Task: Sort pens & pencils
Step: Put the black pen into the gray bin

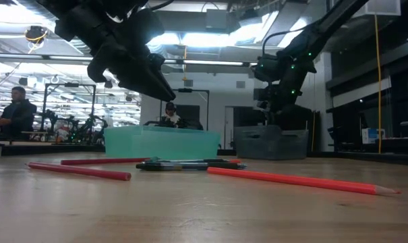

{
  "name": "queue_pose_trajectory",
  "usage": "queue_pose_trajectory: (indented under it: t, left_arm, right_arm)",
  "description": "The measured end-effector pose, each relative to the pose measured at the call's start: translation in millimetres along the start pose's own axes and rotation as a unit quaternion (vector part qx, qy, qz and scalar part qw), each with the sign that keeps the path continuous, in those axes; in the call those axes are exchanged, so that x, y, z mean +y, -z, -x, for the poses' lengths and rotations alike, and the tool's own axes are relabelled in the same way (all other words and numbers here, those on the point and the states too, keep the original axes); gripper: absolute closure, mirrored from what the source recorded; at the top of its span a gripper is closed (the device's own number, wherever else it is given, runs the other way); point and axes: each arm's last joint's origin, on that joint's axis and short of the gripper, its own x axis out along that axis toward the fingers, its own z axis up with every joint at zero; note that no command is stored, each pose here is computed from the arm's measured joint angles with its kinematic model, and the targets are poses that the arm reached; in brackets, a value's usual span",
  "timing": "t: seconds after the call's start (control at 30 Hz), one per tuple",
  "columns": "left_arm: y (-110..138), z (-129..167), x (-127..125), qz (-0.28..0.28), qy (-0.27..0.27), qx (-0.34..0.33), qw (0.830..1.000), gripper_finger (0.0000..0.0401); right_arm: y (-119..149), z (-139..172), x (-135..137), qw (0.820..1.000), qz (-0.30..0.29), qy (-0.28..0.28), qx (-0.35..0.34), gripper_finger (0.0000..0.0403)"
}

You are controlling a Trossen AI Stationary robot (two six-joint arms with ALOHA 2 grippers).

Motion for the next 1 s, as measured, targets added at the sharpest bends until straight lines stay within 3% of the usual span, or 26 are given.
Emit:
queue_pose_trajectory:
  t: [0.23,0.43,0.53,0.8,1.0]
  left_arm:
    - [0.0,0.0,0.0,0.0,0.0,0.0,1.0,0.0301]
    - [0.0,0.0,0.0,0.0,0.0,0.0,1.0,0.0301]
    - [0.0,0.0,0.0,0.0,0.0,0.0,1.0,0.0301]
    - [1.6,-0.1,0.3,-0.004,0.001,0.007,1.0,0.0301]
    - [5.9,1.3,4.8,-0.002,-0.015,0.03,0.999,0.0301]
  right_arm:
    - [-0.2,0.0,-0.2,0.999,-0.041,0.001,-0.001,0.0373]
    - [0.0,0.0,-0.6,0.998,-0.065,0.007,0.004,0.0304]
    - [-0.3,0.0,-1.6,0.997,-0.072,0.014,0.004,0.0288]
    - [-1.4,6.5,-2.5,0.995,-0.09,0.037,0.012,0.0303]
    - [-18.4,27.0,3.4,0.994,-0.096,0.048,-0.001,0.0316]
